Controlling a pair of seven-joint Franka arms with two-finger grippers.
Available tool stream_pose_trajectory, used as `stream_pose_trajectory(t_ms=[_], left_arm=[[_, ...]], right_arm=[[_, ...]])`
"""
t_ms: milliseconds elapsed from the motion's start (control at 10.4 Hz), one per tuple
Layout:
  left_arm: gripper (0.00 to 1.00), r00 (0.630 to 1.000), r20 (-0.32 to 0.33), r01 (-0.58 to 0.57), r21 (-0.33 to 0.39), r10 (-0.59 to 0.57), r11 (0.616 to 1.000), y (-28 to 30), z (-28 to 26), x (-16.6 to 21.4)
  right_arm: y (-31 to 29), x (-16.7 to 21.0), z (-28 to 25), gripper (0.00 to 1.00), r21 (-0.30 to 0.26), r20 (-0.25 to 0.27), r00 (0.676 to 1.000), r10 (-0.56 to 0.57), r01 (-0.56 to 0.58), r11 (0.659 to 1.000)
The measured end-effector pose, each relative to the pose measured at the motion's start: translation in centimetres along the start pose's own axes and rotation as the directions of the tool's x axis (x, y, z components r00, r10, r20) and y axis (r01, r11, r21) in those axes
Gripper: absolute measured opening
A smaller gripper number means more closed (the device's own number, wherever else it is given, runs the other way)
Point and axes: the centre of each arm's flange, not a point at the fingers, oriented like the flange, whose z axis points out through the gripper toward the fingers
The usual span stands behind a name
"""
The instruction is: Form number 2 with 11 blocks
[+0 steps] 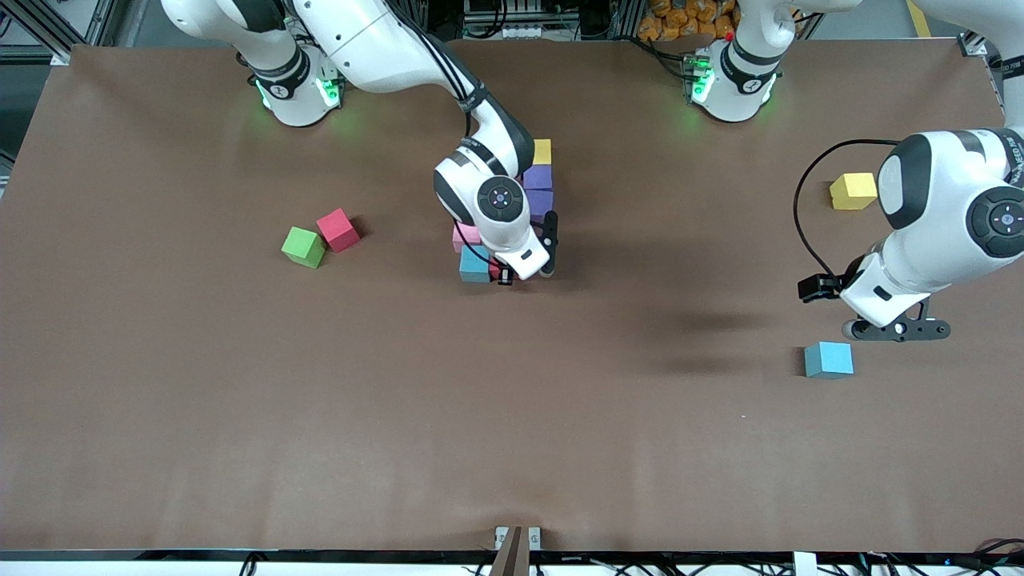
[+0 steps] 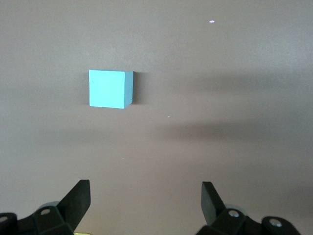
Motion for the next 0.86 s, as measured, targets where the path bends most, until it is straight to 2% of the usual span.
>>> stream_pose_trajectory(t_ms=[288, 863], left_arm=[[1.00, 1.000, 0.000, -0.003, 0.000, 0.003, 1.000, 0.02, 0.02, -0.01], [1.00, 1.000, 0.003, -0.022, 0.000, 0.022, 1.000, 0.09, 0.22, -0.03]], right_arm=[[0.50, -0.78, 0.06, 0.59, 0.002, 0.035, 0.999, 0.000, 0.000, 1.000], [0.51, -0.86, 0.10, 0.59, -0.001, 0.044, 0.999, -0.005, 0.005, 1.000]])
